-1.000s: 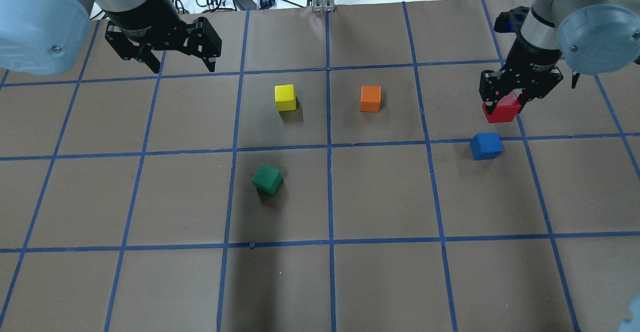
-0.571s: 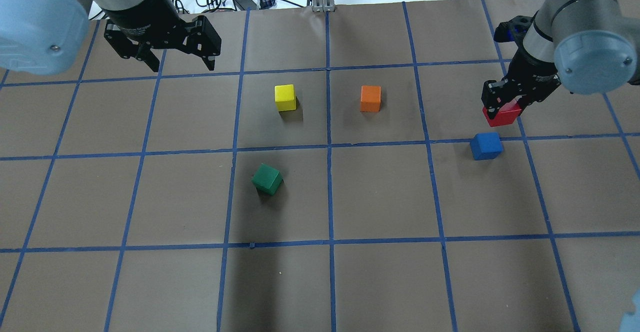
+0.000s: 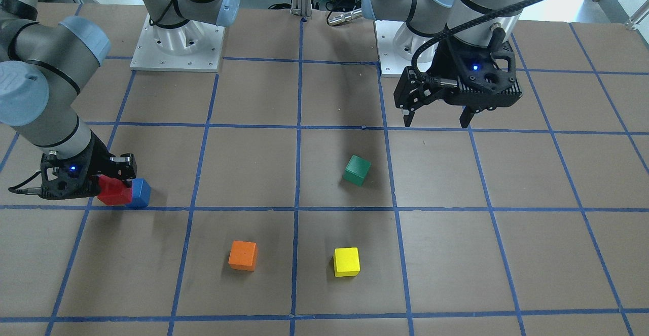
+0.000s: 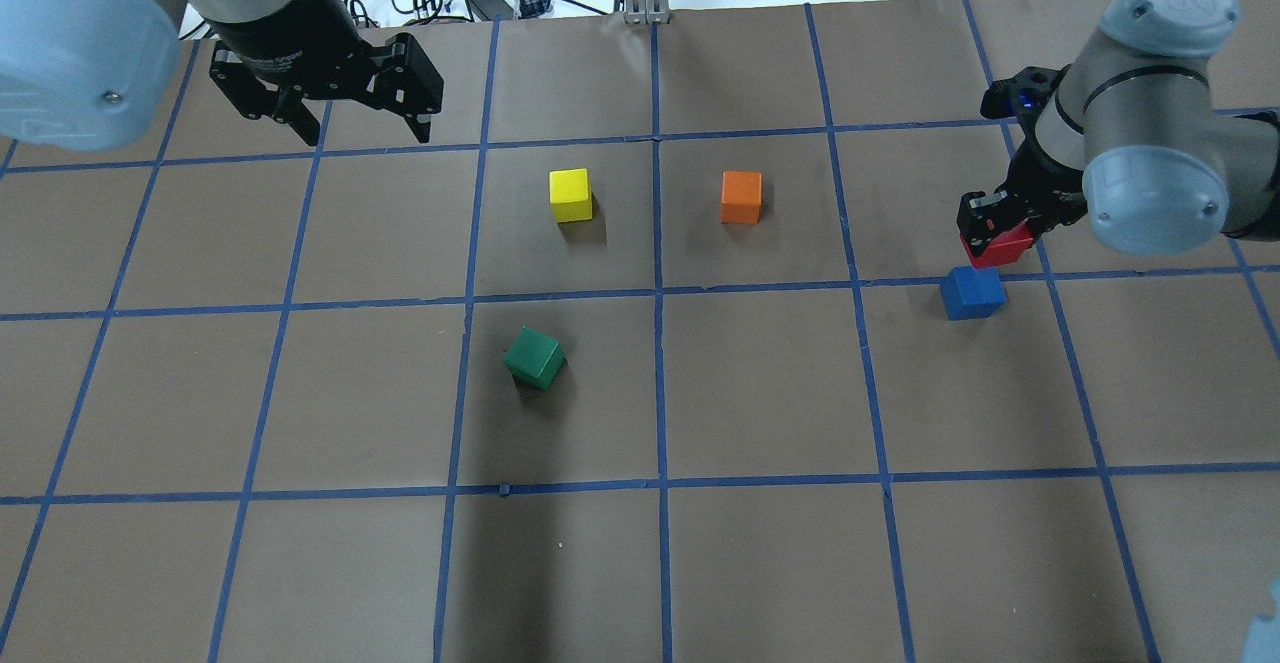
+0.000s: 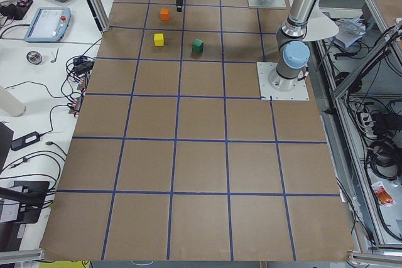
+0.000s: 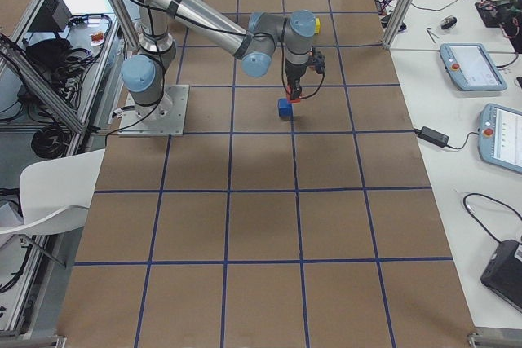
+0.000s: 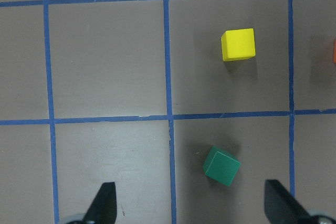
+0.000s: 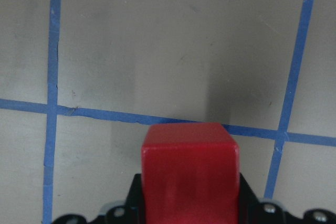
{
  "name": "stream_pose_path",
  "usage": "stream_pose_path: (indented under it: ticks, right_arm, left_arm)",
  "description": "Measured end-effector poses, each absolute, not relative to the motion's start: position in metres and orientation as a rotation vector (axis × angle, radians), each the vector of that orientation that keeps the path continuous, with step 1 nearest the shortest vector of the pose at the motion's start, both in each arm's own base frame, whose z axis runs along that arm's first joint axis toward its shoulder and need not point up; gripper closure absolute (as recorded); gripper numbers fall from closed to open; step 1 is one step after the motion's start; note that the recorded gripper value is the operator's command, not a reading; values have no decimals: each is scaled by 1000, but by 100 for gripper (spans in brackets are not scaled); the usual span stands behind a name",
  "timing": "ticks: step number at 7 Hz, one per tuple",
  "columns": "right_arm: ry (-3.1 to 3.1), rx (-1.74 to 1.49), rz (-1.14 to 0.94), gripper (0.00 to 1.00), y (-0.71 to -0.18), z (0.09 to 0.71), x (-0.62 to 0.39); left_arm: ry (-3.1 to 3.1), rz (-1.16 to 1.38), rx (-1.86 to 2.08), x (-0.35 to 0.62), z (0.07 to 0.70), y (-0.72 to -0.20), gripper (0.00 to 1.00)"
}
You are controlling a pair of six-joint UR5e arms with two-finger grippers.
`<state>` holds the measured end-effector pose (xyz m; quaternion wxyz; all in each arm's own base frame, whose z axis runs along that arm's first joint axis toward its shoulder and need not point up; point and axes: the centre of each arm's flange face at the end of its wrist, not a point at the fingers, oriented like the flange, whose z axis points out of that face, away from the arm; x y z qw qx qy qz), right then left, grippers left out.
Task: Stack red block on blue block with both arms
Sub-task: 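Lower the red cube onto the blue cube with the right gripper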
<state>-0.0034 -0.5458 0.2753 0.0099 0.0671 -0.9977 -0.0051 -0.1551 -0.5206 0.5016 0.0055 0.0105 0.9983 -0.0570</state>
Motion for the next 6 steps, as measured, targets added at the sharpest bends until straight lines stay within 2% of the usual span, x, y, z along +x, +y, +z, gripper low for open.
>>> stream_pose_path:
  ticks: [6]
  right_arm:
    - [-3117,198,-63,100,-538,262,-3]
  left_arm:
    - [3126,-161,41,-157,502,-516,0]
